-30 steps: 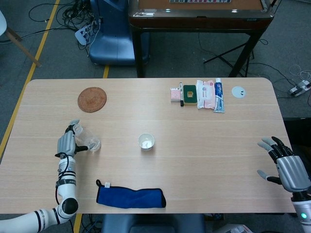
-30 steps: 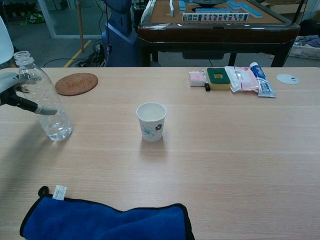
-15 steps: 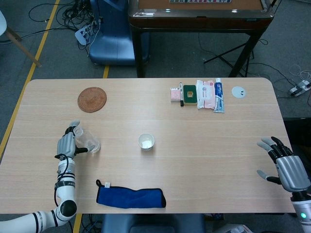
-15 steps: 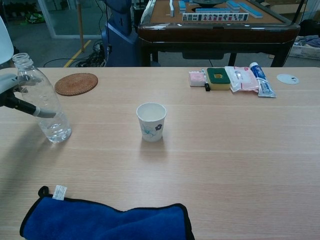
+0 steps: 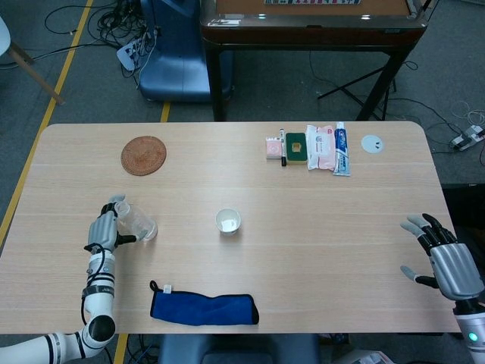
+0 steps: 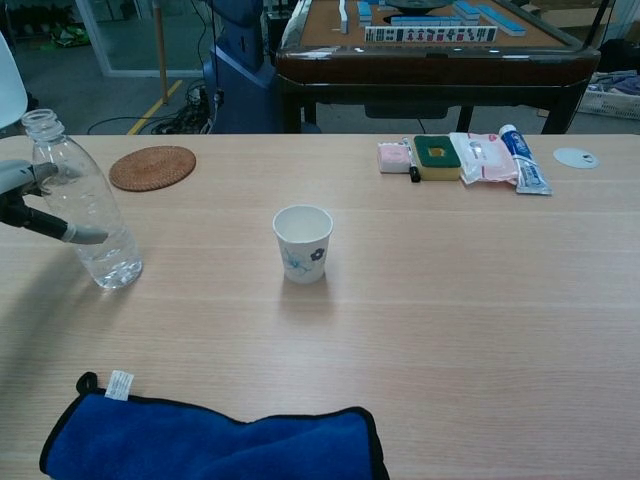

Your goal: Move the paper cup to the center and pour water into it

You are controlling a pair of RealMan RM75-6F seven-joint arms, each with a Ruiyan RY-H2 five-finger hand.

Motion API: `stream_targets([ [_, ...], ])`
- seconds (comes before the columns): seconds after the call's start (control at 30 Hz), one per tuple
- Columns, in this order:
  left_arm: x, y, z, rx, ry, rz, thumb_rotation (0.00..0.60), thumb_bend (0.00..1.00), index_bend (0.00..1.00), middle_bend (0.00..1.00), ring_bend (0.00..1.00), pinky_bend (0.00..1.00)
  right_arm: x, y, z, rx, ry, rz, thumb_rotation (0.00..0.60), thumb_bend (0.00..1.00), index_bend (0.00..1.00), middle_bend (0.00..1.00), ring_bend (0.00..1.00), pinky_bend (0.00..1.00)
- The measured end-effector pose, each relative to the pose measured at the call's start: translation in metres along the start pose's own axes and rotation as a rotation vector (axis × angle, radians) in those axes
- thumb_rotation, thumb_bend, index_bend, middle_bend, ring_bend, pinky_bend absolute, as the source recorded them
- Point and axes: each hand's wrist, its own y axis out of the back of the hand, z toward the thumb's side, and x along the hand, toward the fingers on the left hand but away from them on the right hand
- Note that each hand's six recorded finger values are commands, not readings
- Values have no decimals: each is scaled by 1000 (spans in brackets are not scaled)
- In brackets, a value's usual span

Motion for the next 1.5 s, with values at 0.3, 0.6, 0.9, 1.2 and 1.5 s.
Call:
stream_targets([
  [0.3,-1,-2,-3,17,8,-14,600,0,0,0,39,157,0,0,0,1,0,1,600,50,232,173,83,274],
  [0.6,-9,3,-11,23,13,-12,600,0,0,0,25,157,1,0,1,1,3,-1,600,50,232,173,83,274],
  [0.9,-22,22,-31,62,18,-2,600,0,0,0,3,159,2,2,1,6,2,-7,600,50,232,173,83,274],
  [1.2,-41,51,-50,170,-71,38,600,0,1,38,67,334,3,1,3,26,1,-5,600,50,241,173,83,274],
  [1.5,-65,74,-78,313,-154,63,600,0,98,64,79,340,5,3,5,54,-6,-14,600,50,260,173,83,274],
])
